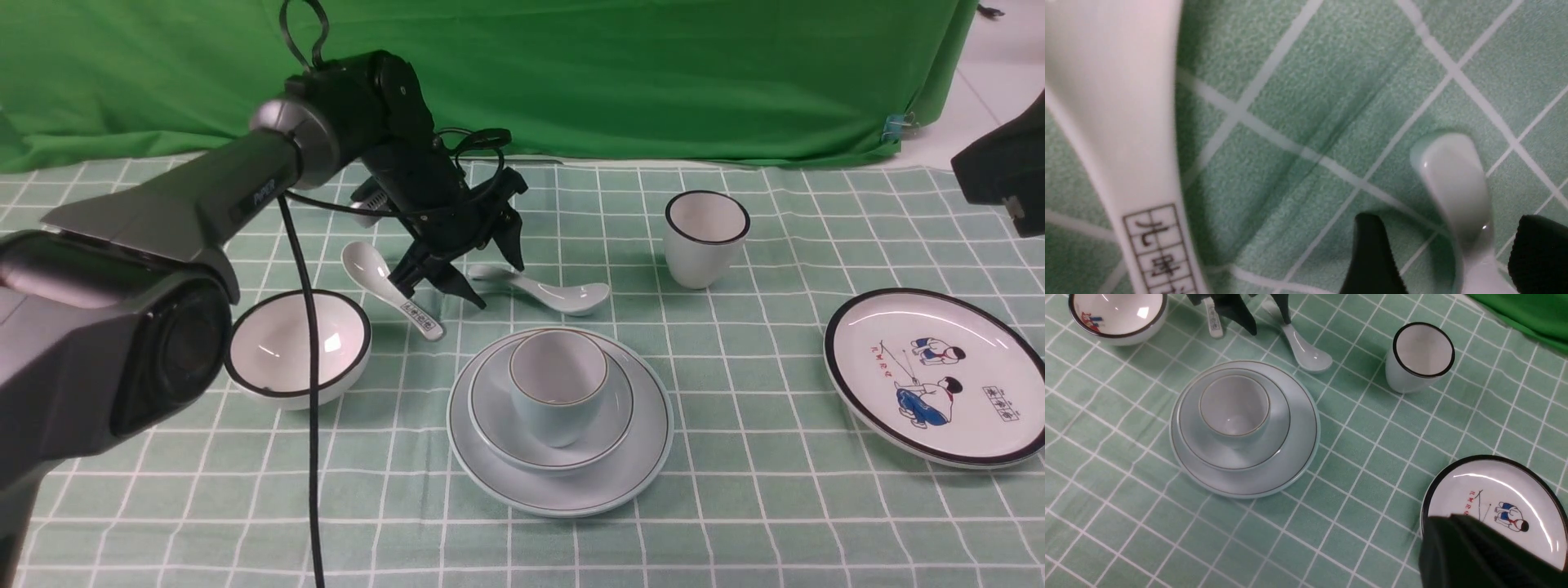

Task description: Place the bowls on the plates on the blue tablecloth, put the cups on the bowls, and place the spoons in the cups.

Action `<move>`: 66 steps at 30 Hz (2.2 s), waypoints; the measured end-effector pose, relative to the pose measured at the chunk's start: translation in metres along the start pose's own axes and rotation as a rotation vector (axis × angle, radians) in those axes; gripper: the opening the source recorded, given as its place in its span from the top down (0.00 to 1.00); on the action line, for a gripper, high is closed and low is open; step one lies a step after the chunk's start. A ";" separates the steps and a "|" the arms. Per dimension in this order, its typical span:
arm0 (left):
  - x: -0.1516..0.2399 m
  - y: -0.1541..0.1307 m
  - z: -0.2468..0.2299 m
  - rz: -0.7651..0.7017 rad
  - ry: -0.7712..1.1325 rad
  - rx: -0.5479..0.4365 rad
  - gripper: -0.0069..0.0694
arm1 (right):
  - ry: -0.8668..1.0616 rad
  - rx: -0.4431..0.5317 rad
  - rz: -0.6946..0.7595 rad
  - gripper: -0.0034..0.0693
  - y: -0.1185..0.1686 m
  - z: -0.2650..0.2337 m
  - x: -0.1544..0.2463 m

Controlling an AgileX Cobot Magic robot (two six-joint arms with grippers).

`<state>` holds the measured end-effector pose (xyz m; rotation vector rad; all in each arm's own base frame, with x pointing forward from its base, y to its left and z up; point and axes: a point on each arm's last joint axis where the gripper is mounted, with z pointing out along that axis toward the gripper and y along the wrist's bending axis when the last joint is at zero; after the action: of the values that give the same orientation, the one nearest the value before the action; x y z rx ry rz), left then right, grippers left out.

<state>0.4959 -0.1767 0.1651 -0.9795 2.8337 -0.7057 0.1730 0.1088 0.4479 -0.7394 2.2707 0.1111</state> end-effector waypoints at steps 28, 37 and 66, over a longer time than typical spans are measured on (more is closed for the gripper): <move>-0.019 0.008 -0.002 -0.045 0.012 0.042 0.87 | 0.000 0.000 -0.005 0.90 0.000 0.000 0.000; -0.036 -0.001 -0.037 0.151 -0.132 0.023 0.88 | -0.007 0.000 -0.008 0.89 0.000 0.000 -0.001; 0.104 -0.096 -0.264 1.051 -0.690 0.224 0.88 | -0.043 0.006 -0.012 0.91 -0.001 0.000 -0.004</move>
<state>0.4149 -0.1998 0.4527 0.3074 2.1118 -0.3985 0.1751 0.1101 0.4507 -0.7407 2.2250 0.1139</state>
